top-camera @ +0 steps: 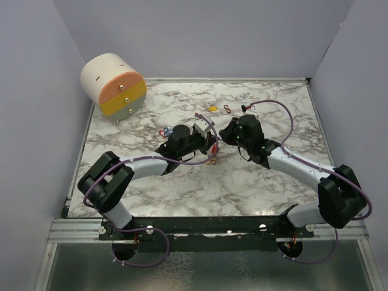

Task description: Put the keys on the keyring

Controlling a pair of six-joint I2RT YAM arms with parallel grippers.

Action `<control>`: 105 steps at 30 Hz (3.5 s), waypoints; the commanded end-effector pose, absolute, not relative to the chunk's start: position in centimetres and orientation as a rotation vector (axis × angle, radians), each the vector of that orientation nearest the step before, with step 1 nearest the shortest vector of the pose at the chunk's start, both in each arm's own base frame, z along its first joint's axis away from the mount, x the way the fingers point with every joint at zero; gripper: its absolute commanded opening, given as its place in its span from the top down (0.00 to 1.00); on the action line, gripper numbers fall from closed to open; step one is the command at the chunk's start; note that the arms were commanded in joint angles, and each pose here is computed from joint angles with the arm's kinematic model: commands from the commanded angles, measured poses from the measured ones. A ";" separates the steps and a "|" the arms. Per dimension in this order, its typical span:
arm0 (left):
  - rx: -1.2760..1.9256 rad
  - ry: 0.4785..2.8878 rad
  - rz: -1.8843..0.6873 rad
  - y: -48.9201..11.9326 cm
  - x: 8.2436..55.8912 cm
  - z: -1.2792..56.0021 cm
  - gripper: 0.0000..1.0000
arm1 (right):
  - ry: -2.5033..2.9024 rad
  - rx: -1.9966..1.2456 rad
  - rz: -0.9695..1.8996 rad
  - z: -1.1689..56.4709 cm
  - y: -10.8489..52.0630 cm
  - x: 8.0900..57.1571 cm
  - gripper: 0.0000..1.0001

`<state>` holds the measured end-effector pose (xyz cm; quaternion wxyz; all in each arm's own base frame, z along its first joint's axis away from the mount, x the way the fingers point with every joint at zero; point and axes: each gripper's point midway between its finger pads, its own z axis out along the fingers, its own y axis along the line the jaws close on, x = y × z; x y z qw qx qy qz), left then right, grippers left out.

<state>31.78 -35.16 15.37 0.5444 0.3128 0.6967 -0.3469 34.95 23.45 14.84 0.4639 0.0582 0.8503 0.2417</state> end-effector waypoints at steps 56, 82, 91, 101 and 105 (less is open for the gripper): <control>0.563 1.998 -0.633 -33.1 32.2 7.5 0.43 | 2.123 0.204 0.455 13.1 18.1 35.5 0.99; 0.512 2.095 -0.170 -34.7 33.0 4.0 0.58 | 2.091 0.240 0.460 14.0 16.1 35.4 0.99; 0.507 2.111 -0.140 -34.6 33.0 3.5 0.66 | 2.093 0.249 0.465 13.8 15.7 35.3 1.00; 0.526 2.134 -0.142 -34.7 32.7 2.7 0.66 | 2.098 0.251 0.468 13.6 15.6 35.1 1.00; 0.534 2.143 -0.130 -34.5 32.7 2.4 0.66 | 2.097 0.253 0.469 13.6 15.5 35.1 1.00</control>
